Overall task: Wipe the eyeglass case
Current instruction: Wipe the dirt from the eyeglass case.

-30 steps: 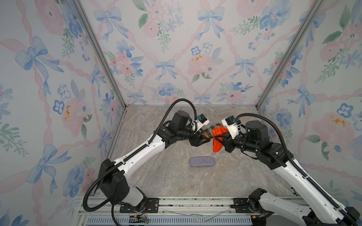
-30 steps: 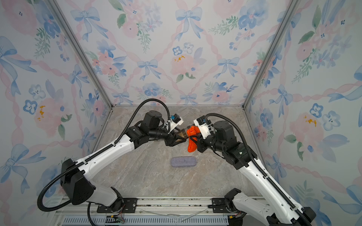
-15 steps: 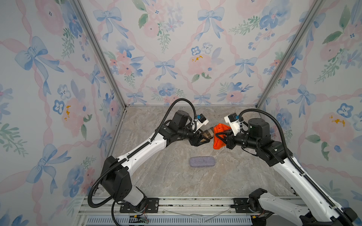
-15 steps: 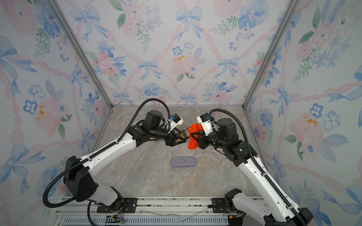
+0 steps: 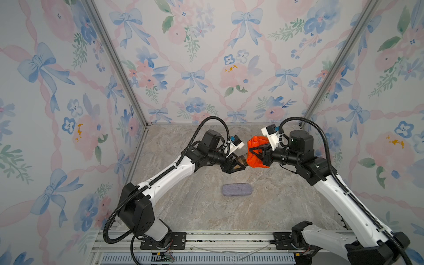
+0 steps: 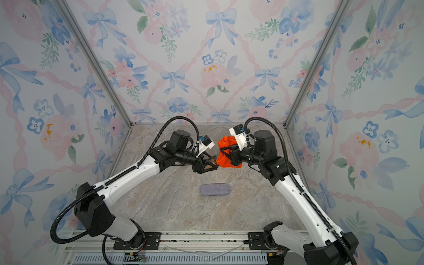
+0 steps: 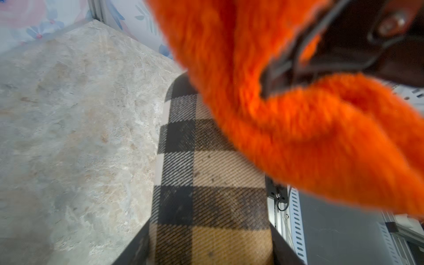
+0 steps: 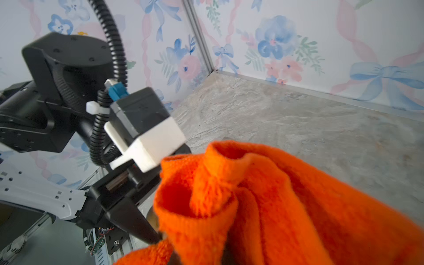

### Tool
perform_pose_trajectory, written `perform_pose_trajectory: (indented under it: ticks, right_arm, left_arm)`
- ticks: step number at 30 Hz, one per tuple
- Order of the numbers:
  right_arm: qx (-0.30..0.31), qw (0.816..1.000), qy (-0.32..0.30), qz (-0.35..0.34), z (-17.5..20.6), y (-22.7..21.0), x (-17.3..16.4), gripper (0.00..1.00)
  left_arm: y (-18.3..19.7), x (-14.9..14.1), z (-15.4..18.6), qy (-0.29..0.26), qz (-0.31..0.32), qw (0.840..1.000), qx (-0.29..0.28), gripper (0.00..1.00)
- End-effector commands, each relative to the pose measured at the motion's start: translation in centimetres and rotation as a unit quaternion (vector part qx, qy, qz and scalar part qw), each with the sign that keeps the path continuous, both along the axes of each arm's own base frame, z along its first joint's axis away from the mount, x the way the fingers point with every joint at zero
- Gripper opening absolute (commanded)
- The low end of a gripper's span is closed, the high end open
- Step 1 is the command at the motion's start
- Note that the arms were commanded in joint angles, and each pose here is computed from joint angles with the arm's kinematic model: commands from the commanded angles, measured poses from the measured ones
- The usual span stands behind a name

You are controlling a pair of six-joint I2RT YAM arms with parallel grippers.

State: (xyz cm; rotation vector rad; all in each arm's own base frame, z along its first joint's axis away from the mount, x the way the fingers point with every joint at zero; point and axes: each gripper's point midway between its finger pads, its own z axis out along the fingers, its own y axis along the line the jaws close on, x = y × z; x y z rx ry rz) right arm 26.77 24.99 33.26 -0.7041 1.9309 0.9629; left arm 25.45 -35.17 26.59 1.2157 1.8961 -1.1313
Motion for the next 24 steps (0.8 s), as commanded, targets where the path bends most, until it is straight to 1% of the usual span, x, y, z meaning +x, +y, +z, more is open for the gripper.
perform_pose_trajectory:
  ticks: [1,3,6,9,12,15,18,20,22,24]
  right_arm:
    - [-0.038,0.999,0.012,0.021,-2.6,2.6,-0.6,0.0]
    - [-0.058,0.998,0.011,-0.002,-3.1,1.3,0.3,0.0]
    - [-0.055,0.996,0.011,-0.064,-2.3,-2.7,2.6,0.0]
    - [-0.039,0.99,-0.004,-0.136,0.2,-7.2,4.4,0.0]
    - [-0.013,0.987,-0.023,-0.157,3.2,-9.4,4.3,0.0]
    - [0.007,0.991,-0.024,-0.134,4.9,-9.6,3.1,0.0]
    - [0.036,0.996,0.009,-0.08,4.9,-8.4,1.8,0.0]
    - [0.075,0.996,0.043,-0.031,4.4,-6.8,0.9,0.0]
    - [0.097,0.993,0.07,-0.011,3.4,-5.8,0.7,0.0]
    - [0.11,0.989,0.096,0.0,1.6,-4.7,0.9,0.0]
  left_arm:
    - [-1.0,-3.1,5.7,-0.052,-0.089,0.991,-0.086,0.33]
    - [-0.6,-2.9,5.9,-0.054,-0.085,0.991,-0.088,0.33]
    - [0.2,-2.7,6.0,-0.058,-0.074,0.992,-0.087,0.33]
    - [0.8,-2.6,5.5,-0.064,-0.06,0.993,-0.08,0.34]
    - [1.4,-2.2,4.2,-0.071,-0.04,0.995,-0.06,0.34]
    - [2.1,-1.4,2.8,-0.093,-0.014,0.995,-0.032,0.33]
    - [2.5,-0.8,2.4,-0.121,0.0,0.993,-0.015,0.32]
    - [2.3,-0.8,2.9,-0.131,-0.003,0.991,-0.018,0.32]
    - [2.0,-0.8,3.8,-0.14,-0.006,0.99,-0.024,0.32]
    - [1.6,-1.0,4.4,-0.149,-0.008,0.988,-0.027,0.32]
